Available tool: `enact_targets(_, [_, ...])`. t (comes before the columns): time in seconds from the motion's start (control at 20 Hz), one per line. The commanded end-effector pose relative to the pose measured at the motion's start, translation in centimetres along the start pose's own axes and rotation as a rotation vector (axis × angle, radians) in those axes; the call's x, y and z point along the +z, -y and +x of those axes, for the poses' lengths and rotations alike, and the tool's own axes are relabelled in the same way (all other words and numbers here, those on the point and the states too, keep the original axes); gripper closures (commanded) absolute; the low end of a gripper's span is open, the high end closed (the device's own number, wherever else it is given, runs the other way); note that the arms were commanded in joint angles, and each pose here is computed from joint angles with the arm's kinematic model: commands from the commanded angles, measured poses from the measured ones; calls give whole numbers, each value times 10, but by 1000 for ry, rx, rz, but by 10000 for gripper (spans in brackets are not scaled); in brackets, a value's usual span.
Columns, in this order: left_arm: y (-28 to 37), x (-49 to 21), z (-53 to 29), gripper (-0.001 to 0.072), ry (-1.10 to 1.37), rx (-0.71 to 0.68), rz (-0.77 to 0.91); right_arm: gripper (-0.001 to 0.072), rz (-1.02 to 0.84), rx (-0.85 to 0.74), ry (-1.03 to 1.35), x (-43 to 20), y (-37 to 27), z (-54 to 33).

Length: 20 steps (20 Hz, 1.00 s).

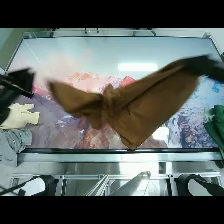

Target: Fold the shirts.

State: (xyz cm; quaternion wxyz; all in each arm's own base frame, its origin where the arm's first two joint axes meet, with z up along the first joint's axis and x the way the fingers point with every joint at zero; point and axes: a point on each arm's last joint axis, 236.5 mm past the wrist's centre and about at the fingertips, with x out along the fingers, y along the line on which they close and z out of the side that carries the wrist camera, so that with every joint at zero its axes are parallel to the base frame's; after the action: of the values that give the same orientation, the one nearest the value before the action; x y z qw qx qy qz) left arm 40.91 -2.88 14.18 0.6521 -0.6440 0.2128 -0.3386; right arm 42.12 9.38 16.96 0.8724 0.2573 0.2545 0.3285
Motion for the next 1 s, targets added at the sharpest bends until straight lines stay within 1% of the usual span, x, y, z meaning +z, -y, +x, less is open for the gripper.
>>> enact_targets(0.0, [-106,-16,9,513,-79,148,-111,694,196,19,-292,-106,55,78])
enact_targets(0.1, [-123,-9,2,508,-65,133,-155,691,306,5,-365,-142,82,94])
enact_targets(0.15, [-113,-5,-3,430,-83,81,-147,576,343,-1,-371,-147,90,93])
enact_targets(0.2, [-96,-5,-5,415,-118,18,-127,357,372,-3,-365,-144,96,87])
enact_targets(0.25, [-77,-10,-8,415,-170,-33,-100,302,400,6,-354,-137,99,77])
enact_targets(0.3, [-67,-20,-9,414,-234,-32,-82,302,421,9,-332,-127,103,64])
enact_targets(0.35, [-66,-37,-7,412,-321,26,-70,301,443,-2,-305,-117,108,52])
enact_targets(0.4, [-69,-56,-6,371,-409,100,-40,289,469,-20,-269,-104,115,39])
enact_targets(0.45, [-75,-78,-5,107,-492,193,-26,272,495,-37,-237,-95,121,27])
enact_targets(0.5, [-83,-94,-3,-13,-541,286,-21,251,518,-48,-214,-88,125,18])
enact_targets(0.55, [-92,-110,-1,-13,-585,364,22,214,534,-54,-203,-85,128,14])
enact_targets(0.6, [-101,-126,1,-13,-625,432,65,214,535,-54,-205,-86,129,13])
enact_targets(0.8, [-144,-180,6,-13,-728,663,78,214,508,-25,-259,-97,110,31])
enact_targets(0.95, [-173,-216,3,-12,-795,763,88,214,481,13,-315,-110,87,49])
